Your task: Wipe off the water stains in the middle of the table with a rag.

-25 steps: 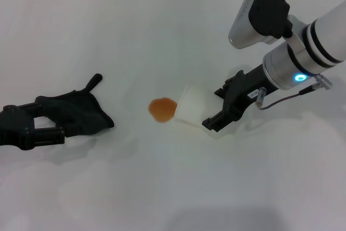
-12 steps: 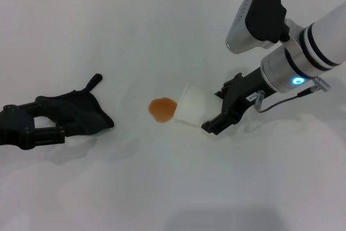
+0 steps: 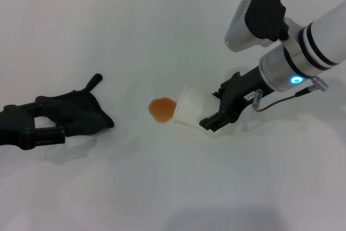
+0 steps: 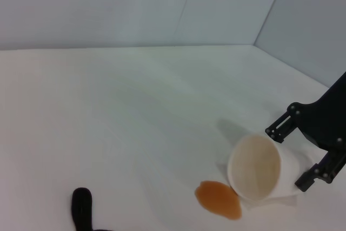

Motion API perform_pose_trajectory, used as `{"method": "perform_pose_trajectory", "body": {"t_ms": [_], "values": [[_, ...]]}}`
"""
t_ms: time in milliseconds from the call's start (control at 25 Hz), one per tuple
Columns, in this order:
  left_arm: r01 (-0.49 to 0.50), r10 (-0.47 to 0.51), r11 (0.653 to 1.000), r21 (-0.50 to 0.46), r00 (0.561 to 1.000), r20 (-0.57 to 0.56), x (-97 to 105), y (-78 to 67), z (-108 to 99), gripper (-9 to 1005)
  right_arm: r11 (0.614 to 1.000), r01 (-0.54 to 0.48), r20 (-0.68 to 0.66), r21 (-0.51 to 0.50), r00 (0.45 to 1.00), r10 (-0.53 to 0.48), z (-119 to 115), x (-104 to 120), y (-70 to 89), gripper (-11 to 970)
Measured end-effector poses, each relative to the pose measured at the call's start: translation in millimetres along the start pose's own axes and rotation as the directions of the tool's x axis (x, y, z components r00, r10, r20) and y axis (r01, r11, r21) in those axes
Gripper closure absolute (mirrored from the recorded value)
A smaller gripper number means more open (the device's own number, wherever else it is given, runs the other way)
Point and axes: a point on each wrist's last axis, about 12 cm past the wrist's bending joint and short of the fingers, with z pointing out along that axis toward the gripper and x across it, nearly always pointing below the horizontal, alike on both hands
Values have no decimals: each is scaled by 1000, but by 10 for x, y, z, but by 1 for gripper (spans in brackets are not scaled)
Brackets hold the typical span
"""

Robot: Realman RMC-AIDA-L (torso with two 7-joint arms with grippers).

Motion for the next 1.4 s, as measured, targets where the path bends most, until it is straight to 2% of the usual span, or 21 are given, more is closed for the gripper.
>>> {"method": "perform_pose_trajectory", "body": {"t_ms": [280,640,920,1120,1240,1400], "values": [[0,0,1000,0,1000,0,0,0,0,116,1000,2,4,2,1000,-2,-14,-6,-5,281],[0,0,1000,0,1000,0,0,0,0,117,1000,8,13,5,1000,-8,-70,-21,-11,320],[0,0,1000,-1,1000,-1,-1,2,-5,117,997,-12,144,76,990,1,-358,11,-80,369],[-1,1,1000,-2,1000,-1,-2,5,-9,117,994,-46,353,102,935,7,-605,169,-135,385],[-2,2,1000,-3,1000,-2,-3,7,-12,117,992,-62,496,110,868,-1,-749,345,-158,393],[-4,4,1000,-1,1000,-1,-16,9,-6,117,987,-116,599,111,800,27,-796,638,-199,394]]}}
